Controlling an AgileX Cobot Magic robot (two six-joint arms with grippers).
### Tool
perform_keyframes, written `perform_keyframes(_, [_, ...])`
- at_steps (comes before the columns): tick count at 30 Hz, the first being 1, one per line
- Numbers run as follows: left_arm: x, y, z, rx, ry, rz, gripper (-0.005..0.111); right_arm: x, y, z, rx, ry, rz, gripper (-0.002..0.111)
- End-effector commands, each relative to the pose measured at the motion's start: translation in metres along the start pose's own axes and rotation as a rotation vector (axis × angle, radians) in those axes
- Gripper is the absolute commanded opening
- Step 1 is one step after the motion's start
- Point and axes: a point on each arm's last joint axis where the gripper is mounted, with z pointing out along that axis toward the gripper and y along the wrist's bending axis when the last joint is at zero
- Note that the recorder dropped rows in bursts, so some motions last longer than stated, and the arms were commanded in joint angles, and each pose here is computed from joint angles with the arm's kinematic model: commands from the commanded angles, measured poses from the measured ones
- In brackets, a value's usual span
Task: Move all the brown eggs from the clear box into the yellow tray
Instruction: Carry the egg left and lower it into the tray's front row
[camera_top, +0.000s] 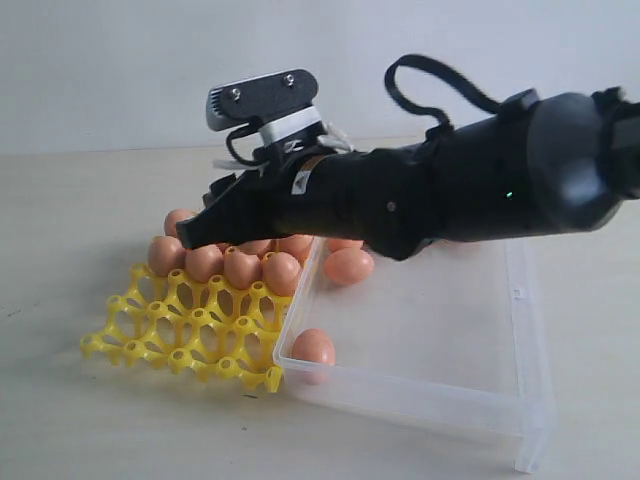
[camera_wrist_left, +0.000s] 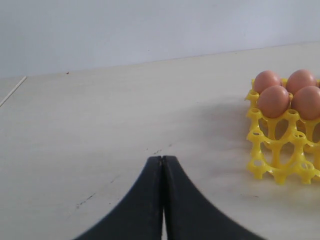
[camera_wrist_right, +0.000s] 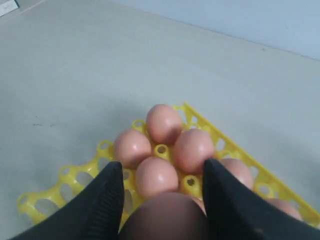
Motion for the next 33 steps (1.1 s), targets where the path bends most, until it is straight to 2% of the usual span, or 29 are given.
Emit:
perform_keyframes(1, [-0.003,0.0,-0.001,0.001,-0.023,-0.011,0.0,0.006,0.016,0.02,-0.017,-0.071,-0.027,0.0])
perform_keyframes(12, [-0.003,0.0,-0.001,0.001,-0.023,-0.011,0.0,0.003,0.043,0.072,-0.068,-0.139,-0.079,0.0])
perform_keyframes(19, [-0.003,0.0,-0.001,0.001,-0.023,-0.011,0.0,0.002,0.055,0.098,-0.098,-0.166,-0.049,0.0])
perform_keyframes(33, [-0.003,0.0,-0.001,0.001,-0.023,-0.011,0.0,0.021,0.058,0.121,-0.099,-0.127,-0.061,0.0])
